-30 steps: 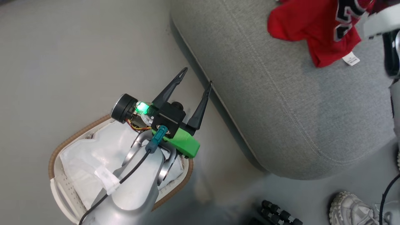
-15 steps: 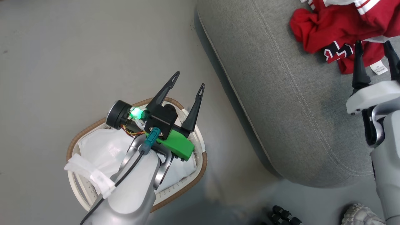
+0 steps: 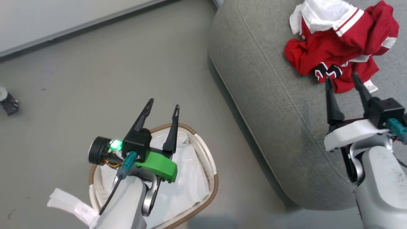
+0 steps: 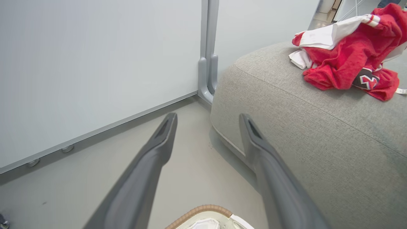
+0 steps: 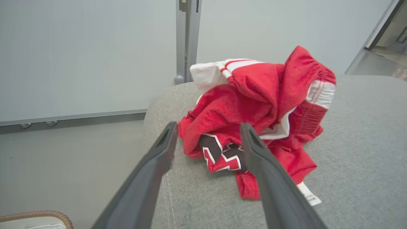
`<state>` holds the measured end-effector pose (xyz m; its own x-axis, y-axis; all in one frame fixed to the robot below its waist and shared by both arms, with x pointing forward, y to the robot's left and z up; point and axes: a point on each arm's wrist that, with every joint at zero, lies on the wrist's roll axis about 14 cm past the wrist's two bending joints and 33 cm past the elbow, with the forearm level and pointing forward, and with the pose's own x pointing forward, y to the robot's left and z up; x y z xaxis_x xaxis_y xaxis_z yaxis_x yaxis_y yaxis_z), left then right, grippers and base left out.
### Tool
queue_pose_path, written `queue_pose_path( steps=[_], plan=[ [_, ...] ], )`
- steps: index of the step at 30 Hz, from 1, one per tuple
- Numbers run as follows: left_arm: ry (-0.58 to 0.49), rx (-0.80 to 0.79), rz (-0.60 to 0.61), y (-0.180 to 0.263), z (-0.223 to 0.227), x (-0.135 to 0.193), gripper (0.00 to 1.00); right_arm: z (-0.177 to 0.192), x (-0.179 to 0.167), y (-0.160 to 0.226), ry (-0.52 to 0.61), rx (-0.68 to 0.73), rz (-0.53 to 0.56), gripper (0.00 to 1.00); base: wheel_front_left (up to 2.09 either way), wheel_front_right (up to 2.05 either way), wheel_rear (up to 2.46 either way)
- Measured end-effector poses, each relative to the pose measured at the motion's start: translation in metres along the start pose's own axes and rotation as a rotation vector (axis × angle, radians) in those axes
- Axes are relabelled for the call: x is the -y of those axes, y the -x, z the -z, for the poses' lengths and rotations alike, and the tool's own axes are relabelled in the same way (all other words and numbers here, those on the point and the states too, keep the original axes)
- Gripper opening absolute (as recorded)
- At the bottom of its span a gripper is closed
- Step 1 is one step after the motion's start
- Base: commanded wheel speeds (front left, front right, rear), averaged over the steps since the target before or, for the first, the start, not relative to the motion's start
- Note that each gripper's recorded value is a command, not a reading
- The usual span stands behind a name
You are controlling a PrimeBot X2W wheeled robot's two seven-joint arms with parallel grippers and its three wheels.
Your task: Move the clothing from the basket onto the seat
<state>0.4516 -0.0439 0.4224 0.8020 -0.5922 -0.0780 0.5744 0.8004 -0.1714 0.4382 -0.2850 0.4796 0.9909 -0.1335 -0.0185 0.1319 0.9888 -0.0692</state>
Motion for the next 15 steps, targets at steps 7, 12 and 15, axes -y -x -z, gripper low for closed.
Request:
queue_pose_path(
  steps=[7,12,15],
  plan=[
    [0.001,-0.013,-0.207,0.044,-0.003,-0.051,1.0,-0.004,-0.05,-0.001,-0.08,0.02,-0.101,1.0,0.0,0.0,0.0],
    [0.02,-0.028,-0.366,0.085,-0.001,-0.086,1.0,0.002,-0.088,0.002,-0.113,-0.001,-0.184,1.0,0.0,0.0,0.0],
    [0.017,-0.028,-0.435,0.108,-0.003,-0.1,1.0,0.002,-0.106,0.005,-0.125,-0.005,-0.228,1.0,0.0,0.0,0.0]
  ],
)
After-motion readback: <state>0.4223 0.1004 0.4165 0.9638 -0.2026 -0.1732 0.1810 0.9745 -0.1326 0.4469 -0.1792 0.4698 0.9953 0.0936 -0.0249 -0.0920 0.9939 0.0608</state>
